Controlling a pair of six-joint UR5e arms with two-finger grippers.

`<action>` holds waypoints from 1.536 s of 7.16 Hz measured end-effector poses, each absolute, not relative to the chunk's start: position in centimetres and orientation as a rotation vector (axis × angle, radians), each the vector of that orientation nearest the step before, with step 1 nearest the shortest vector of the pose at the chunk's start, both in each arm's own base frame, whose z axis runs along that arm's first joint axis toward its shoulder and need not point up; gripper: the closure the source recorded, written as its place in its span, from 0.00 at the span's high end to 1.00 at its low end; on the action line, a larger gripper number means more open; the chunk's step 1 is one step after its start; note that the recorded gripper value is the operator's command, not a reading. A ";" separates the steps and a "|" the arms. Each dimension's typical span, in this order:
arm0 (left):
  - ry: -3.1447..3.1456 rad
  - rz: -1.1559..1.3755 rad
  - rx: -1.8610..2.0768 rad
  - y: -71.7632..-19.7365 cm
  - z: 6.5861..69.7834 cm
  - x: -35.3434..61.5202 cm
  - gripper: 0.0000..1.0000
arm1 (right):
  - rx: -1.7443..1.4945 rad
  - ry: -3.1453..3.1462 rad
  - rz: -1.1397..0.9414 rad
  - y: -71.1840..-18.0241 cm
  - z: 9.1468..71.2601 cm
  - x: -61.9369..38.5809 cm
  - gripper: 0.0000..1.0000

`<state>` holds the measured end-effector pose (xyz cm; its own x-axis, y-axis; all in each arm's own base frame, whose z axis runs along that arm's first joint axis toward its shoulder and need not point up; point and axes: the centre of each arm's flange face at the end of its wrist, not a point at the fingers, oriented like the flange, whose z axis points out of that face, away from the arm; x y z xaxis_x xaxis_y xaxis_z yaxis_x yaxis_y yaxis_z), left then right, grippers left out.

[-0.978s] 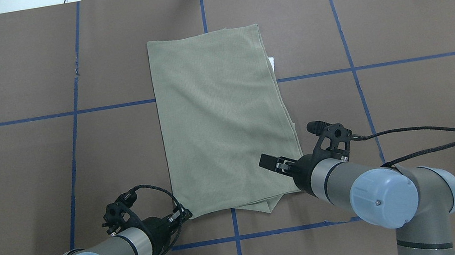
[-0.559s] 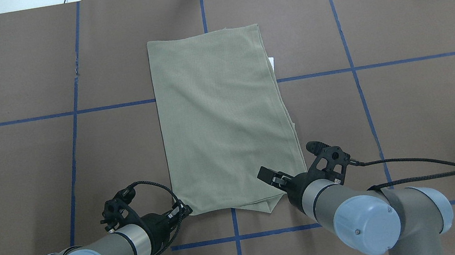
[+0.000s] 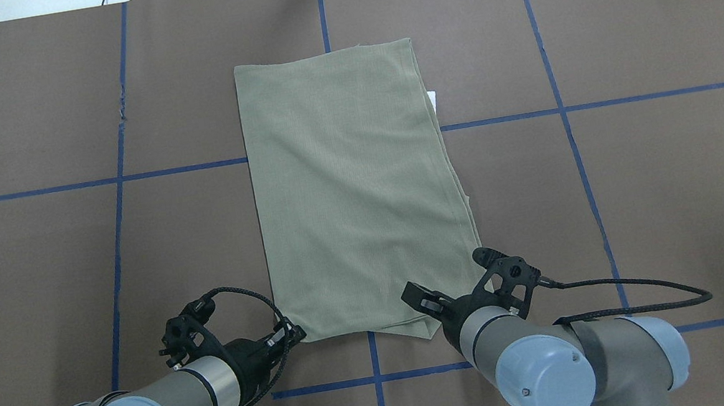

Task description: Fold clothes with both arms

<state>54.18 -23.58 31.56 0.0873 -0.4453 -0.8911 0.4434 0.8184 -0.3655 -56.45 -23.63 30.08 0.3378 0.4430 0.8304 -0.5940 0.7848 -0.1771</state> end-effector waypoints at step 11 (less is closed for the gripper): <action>1.328 -0.658 0.000 -23.6 31.5 54.2 0.00 | 0.199 -1.009 0.698 -24.5 30.1 -58.2 0.00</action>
<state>54.22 -23.56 31.54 0.0889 -0.4424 -0.8924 0.4426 0.8202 -0.3625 -58.23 -24.53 30.07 0.3393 0.4437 0.8295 -0.6199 0.7687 -0.1576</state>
